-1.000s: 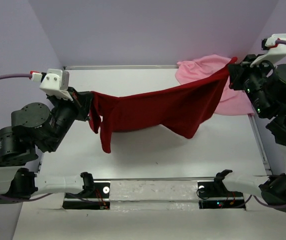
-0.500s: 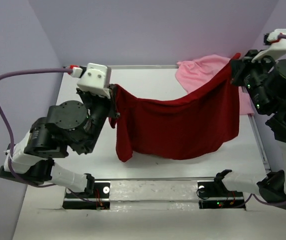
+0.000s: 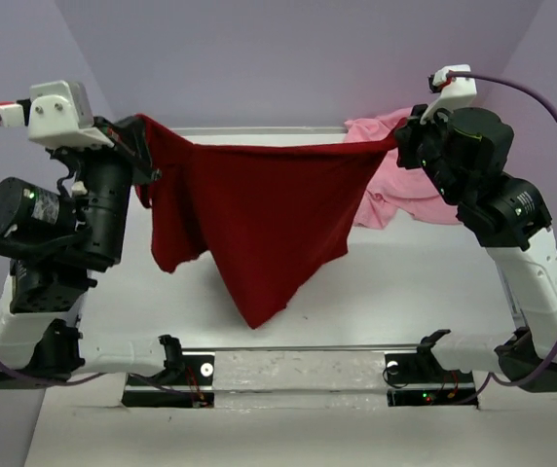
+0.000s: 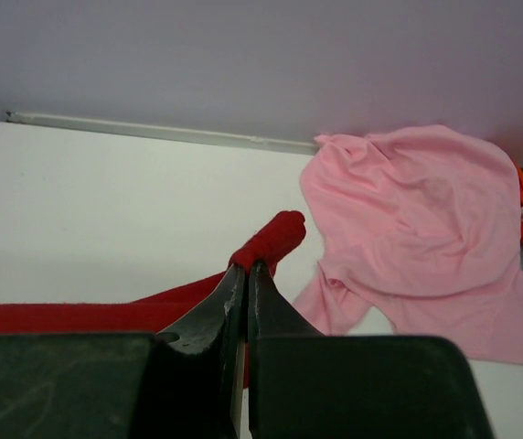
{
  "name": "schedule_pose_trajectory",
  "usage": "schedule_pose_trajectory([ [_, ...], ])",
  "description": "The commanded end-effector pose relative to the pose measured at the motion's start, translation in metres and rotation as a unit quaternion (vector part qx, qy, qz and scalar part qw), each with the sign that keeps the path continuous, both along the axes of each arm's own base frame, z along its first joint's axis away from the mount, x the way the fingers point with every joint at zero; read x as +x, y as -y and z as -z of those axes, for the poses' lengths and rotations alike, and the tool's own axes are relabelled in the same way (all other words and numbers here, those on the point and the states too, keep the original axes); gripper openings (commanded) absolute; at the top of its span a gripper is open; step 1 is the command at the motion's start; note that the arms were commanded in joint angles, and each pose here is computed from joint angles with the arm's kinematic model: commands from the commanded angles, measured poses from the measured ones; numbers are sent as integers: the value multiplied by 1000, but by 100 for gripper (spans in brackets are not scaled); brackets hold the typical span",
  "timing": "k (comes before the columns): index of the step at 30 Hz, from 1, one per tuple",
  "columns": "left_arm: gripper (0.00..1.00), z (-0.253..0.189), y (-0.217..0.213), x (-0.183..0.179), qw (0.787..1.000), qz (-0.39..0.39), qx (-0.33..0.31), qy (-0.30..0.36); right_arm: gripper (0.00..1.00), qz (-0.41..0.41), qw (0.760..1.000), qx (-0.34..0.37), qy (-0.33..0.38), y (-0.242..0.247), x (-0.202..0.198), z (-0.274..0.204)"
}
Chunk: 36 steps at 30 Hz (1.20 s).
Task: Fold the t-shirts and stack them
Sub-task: Fold the tshirt
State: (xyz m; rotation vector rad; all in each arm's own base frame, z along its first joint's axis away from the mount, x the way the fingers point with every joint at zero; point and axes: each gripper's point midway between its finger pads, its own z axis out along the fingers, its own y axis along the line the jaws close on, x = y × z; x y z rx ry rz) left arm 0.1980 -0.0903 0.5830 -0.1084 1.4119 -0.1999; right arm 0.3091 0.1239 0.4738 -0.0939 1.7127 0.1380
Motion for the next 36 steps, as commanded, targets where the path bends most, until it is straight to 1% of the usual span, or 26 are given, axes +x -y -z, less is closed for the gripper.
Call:
schedule_pose_trajectory([
  [1,0,26,98,39,994,94,57,-10,0,-10,997,42,59,-4,-2,-41],
  [2,0,47,110,50,993,88,79,-22,0,-8,997,38,59,-3,-2,-40],
  [3,0,41,106,65,995,83,60,-4,0,-7,997,39,60,-2,-3,-41],
  [5,0,47,100,87,995,90,31,-2,0,-6,998,32,58,-1,-3,-38],
  [6,0,51,86,110,996,79,33,-4,0,-2,998,31,60,2,-4,-39],
  [9,0,77,81,147,995,72,55,-27,0,1,998,23,57,3,-3,-35],
  [10,0,84,58,164,997,45,56,-34,0,0,998,22,54,1,-2,-32],
  [11,0,93,55,175,996,50,61,-41,0,0,998,24,55,1,-1,-32],
  [12,0,95,45,182,997,42,46,-41,0,0,998,21,53,-1,2,-29],
  [13,0,97,24,190,998,15,41,-41,0,1,998,20,52,-2,3,-27],
  [15,0,107,9,200,998,-3,29,-49,0,4,999,19,50,-5,10,-24],
  [17,0,123,-18,217,997,-33,18,-68,0,6,999,15,44,-11,19,-18],
  [19,0,134,-29,225,996,-36,7,-80,0,13,999,6,42,-13,27,-13],
  [20,0,142,-53,229,995,-58,1,-87,0,15,999,-1,36,-18,35,-7],
  [22,0,143,-71,229,996,-52,-21,-73,0,29,999,-4,37,-14,46,-7],
  [23,0,155,-83,225,995,-54,-44,-77,0,33,999,7,33,-13,53,-5],
  [24,0,153,-113,224,993,-79,-55,-62,0,12,1000,16,23,-20,63,2],
  [25,0,158,-123,222,992,-91,-58,-64,0,29,999,38,15,-5,76,6],
  [26,0,161,-132,219,991,-107,-57,-59,0,31,999,42,2,-2,88,17],
  [27,0,162,-134,218,991,-108,-53,-59,0,37,998,42,-4,2,97,23],
  [28,0,161,-132,217,992,-102,-50,-57,0,60,997,37,-12,18,108,32],
  [29,0,158,-130,217,992,-98,-56,-54,0,68,996,50,-22,23,116,39],
  [30,0,158,-127,218,993,-89,-55,-56,0,38,996,64,-39,16,126,52],
  [31,0,158,-121,220,994,-73,-54,-58,0,43,994,85,-49,25,133,57],
  [35,0,161,-114,219,996,-60,-45,-57,0,43,994,80,-61,21,147,71],
  [36,0,162,-107,221,996,-41,-46,-59,0,40,994,85,-63,22,149,72],
])
